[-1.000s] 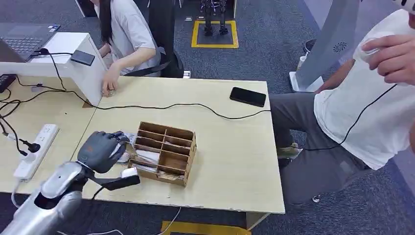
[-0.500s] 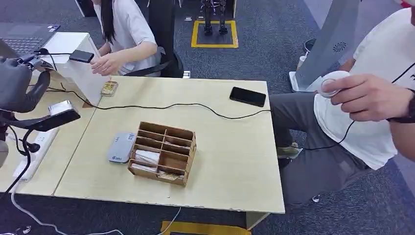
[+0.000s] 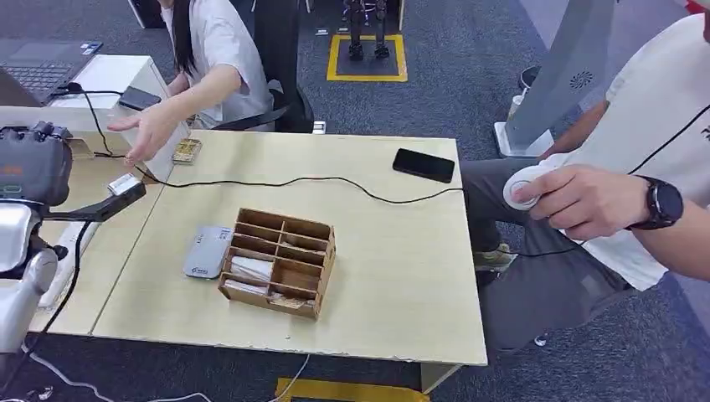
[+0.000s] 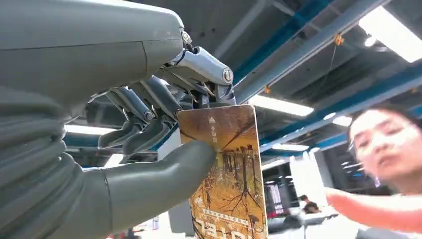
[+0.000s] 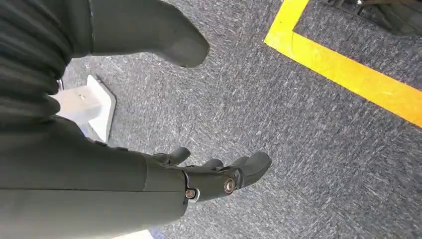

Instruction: Pass the card to the sensor for recognition and then transmit it.

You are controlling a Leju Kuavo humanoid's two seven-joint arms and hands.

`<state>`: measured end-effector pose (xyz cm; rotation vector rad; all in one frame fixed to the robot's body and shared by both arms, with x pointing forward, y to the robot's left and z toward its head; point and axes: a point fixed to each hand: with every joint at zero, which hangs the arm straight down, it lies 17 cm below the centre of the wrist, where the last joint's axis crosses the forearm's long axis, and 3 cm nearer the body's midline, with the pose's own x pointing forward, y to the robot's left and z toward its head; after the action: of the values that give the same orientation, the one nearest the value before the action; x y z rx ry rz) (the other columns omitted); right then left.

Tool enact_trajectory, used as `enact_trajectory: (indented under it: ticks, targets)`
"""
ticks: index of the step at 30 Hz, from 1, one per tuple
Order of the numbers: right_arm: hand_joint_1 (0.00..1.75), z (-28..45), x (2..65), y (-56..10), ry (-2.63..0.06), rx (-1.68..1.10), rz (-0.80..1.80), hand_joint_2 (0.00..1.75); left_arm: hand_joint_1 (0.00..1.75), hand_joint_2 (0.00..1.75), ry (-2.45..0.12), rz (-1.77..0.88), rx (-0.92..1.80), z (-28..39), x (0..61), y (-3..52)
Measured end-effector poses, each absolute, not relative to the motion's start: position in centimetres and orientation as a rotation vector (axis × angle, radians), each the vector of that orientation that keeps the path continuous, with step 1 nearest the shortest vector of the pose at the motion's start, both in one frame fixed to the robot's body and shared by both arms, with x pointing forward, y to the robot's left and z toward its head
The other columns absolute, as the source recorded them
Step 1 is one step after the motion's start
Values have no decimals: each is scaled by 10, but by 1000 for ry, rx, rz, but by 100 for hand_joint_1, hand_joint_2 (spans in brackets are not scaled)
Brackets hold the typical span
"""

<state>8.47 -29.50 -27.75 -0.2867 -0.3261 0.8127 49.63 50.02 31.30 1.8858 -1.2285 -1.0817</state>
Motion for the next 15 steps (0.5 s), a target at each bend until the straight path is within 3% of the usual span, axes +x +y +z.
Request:
enact_trajectory:
  ticks: [12, 13, 14, 15]
  targets:
    - [0, -278, 84, -293, -323, -282, 810, 175, 175, 175, -1181, -1089, 1842, 284, 501, 506]
    - [0, -278, 84, -293, -323, -282, 810, 175, 136, 175, -1185, -1092, 1834, 283, 502, 505]
    - [0, -278, 84, -293, -323, -282, 810, 175, 0, 175, -1187, -1094, 1829, 283, 502, 505]
    - [0, -278, 84, -293, -323, -282, 810, 175, 0, 175, -1193, -1095, 1821, 282, 502, 505]
